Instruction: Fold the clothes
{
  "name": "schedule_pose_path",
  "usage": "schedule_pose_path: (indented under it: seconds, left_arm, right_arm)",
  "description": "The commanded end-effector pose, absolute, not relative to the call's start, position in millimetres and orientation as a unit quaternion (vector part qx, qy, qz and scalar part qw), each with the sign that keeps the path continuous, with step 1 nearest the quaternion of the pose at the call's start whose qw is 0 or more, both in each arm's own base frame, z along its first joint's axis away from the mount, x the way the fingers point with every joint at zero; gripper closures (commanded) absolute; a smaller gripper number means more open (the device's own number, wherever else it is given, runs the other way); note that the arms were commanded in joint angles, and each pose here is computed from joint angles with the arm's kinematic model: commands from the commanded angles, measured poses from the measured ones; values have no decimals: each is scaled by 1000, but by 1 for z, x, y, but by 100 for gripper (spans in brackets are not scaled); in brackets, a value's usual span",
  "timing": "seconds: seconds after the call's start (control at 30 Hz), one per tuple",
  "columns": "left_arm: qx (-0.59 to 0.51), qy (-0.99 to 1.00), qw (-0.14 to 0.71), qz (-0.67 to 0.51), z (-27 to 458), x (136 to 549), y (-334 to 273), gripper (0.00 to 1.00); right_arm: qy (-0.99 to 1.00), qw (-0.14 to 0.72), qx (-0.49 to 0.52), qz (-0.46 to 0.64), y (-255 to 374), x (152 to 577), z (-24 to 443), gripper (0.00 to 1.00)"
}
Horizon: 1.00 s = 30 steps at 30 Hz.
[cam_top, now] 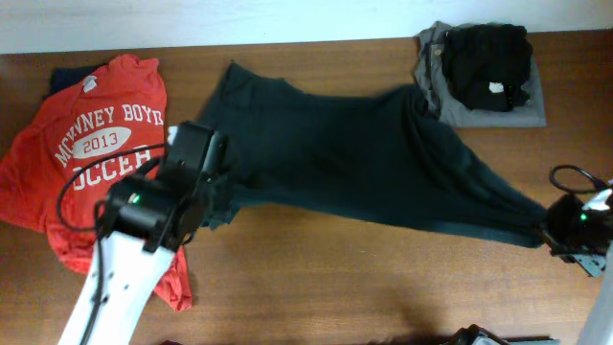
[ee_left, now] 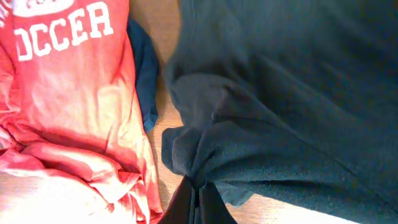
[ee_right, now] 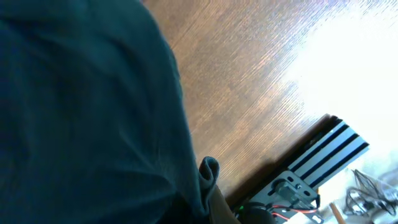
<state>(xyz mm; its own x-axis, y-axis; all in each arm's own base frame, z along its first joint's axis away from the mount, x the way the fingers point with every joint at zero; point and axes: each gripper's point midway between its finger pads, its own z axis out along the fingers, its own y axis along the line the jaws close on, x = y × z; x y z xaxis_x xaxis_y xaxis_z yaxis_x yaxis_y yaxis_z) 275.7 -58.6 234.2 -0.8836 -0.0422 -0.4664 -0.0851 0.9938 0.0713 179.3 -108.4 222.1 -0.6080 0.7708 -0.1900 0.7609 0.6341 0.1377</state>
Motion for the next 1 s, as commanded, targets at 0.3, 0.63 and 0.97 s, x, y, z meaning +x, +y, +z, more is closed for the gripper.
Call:
schedule_pose_path:
  seconds: [0.3, 0.63, 0.97]
  left_arm:
    - [-27, 972, 225, 57, 226, 279, -56, 99]
    - [-18, 983, 158, 88, 163, 320, -70, 99]
    - [-52, 974, 201, 90, 144, 369, -63, 99]
  right_arm:
    - [900, 152, 408, 17, -119, 191, 232, 96]
    - [910, 106, 399, 30, -139, 225, 196, 96]
    - [943, 100, 314, 40, -113, 298, 155, 96]
